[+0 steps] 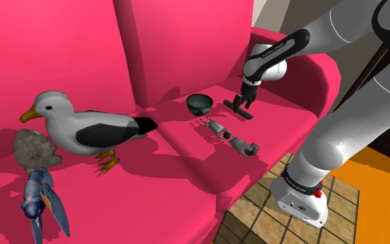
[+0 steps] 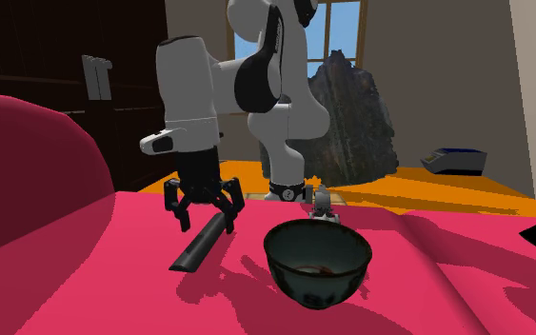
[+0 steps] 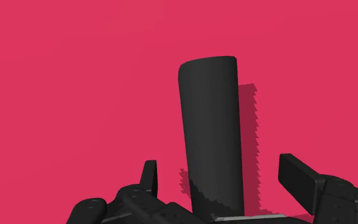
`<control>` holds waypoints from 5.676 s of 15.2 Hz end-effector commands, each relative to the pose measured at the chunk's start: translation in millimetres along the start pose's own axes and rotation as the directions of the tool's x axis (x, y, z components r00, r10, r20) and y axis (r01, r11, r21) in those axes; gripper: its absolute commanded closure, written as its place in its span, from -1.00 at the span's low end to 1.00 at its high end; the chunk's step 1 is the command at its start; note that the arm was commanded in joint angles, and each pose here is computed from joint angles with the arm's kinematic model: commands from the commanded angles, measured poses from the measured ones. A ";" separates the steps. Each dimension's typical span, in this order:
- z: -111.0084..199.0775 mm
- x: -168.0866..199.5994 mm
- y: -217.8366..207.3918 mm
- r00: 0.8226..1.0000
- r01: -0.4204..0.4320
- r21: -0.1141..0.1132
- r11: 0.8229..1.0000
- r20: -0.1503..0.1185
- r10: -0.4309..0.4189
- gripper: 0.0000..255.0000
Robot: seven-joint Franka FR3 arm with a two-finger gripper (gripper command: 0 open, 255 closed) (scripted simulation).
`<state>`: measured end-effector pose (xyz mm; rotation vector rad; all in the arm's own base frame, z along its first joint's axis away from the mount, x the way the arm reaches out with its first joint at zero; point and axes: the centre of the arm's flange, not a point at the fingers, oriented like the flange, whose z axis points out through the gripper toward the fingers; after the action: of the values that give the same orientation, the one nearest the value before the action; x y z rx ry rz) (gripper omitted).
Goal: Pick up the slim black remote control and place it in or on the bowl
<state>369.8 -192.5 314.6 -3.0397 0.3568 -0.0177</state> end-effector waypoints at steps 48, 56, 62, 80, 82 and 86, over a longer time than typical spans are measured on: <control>-145.0 31.0 -85.0 1.000 0.000 0.000 1.000 0.000 0.000 1.00; -132.3 71.8 -181.5 1.000 0.000 0.000 1.000 0.000 0.000 1.00; -111.7 87.4 -217.0 1.000 0.000 0.000 1.000 0.000 0.000 1.00; -67.7 87.3 -213.5 1.000 0.000 0.000 1.000 0.000 0.000 -1.00; -67.7 87.3 -213.5 1.000 0.000 0.000 1.000 0.000 0.000 -1.00; -94.1 87.3 -213.4 1.000 0.000 0.000 1.000 0.000 0.000 -1.00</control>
<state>503.1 -10.4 413.7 -3.0396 0.3570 -0.0190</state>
